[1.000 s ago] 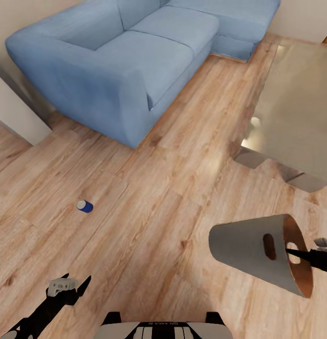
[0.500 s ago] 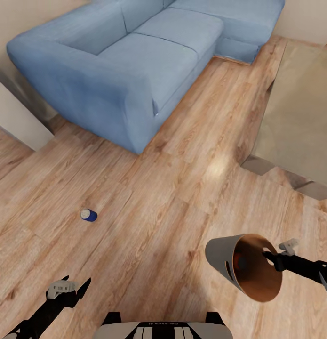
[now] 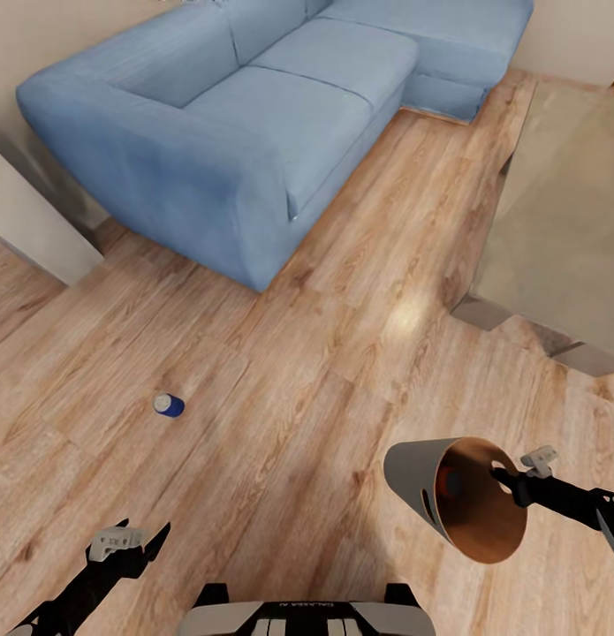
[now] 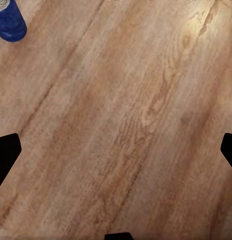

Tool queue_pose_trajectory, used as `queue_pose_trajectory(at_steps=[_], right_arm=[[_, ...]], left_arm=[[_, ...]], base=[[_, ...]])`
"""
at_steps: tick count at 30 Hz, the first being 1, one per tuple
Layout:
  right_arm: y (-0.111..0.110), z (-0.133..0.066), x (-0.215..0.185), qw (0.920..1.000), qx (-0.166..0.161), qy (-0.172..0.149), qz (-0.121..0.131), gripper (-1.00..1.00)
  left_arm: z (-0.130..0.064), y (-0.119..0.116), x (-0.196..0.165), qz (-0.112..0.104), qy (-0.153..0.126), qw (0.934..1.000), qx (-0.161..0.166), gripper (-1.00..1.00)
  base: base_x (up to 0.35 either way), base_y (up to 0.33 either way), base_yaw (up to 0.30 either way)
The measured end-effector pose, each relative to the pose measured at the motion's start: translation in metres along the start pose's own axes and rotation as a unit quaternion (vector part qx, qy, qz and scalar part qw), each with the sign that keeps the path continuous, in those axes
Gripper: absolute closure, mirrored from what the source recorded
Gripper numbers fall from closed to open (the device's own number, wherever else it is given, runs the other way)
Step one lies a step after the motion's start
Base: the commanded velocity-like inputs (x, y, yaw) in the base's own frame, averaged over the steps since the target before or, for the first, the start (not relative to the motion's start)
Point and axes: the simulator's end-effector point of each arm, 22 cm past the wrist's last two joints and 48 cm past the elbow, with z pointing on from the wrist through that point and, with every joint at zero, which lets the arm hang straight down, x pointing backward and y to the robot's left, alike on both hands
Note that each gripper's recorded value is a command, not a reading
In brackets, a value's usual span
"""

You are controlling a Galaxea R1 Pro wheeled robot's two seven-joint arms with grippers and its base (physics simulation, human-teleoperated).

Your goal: Put the three can of soda from the living room inside the tash can in the kitchen.

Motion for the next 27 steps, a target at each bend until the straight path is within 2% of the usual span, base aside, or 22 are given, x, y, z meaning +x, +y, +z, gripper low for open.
queue_pose_trajectory(at_steps=[11,15,18,19,21,23,25,27], right_arm=[[0.017,-0.008,-0.006,0.9999,-0.010,0.002,0.002,1.00],[0.030,-0.013,0.000,0.9994,-0.031,0.014,0.001,1.00],[0.073,-0.011,0.017,0.9931,-0.105,0.049,-0.019,1.00],[0.093,-0.014,0.024,0.9874,-0.143,0.063,-0.026,1.00],[0.142,-0.020,0.027,0.9709,-0.229,0.066,-0.022,1.00],[0.177,-0.028,0.035,0.9551,-0.286,0.077,-0.012,1.00],[0.211,-0.031,0.046,0.9395,-0.329,0.094,-0.006,1.00],[0.218,-0.025,0.051,0.9415,-0.321,0.102,-0.011,1.00]], left_arm=[[-0.015,-0.004,-0.010,0.000,0.001,1.0000,0.001,-1.00],[-0.021,-0.005,-0.014,0.000,0.001,1.0000,0.002,-1.00],[-0.025,-0.006,-0.013,-0.002,0.005,1.0000,0.002,-1.00],[-0.027,-0.007,-0.012,-0.002,0.006,1.0000,0.002,-1.00],[-0.030,-0.007,-0.011,-0.003,0.009,0.9999,0.002,-1.00],[-0.032,-0.008,-0.011,-0.004,0.011,0.9999,0.002,-1.00],[-0.035,-0.008,-0.012,-0.004,0.012,0.9999,0.002,-1.00],[-0.038,-0.009,-0.013,-0.005,0.012,0.9999,0.002,-1.00]], base=[[0.000,0.000,0.000],[0.000,0.000,0.000],[0.000,0.000,0.000],[0.000,0.000,0.000],[0.000,0.000,0.000],[0.000,0.000,0.000],[0.000,0.000,0.000],[0.000,0.000,0.000]])
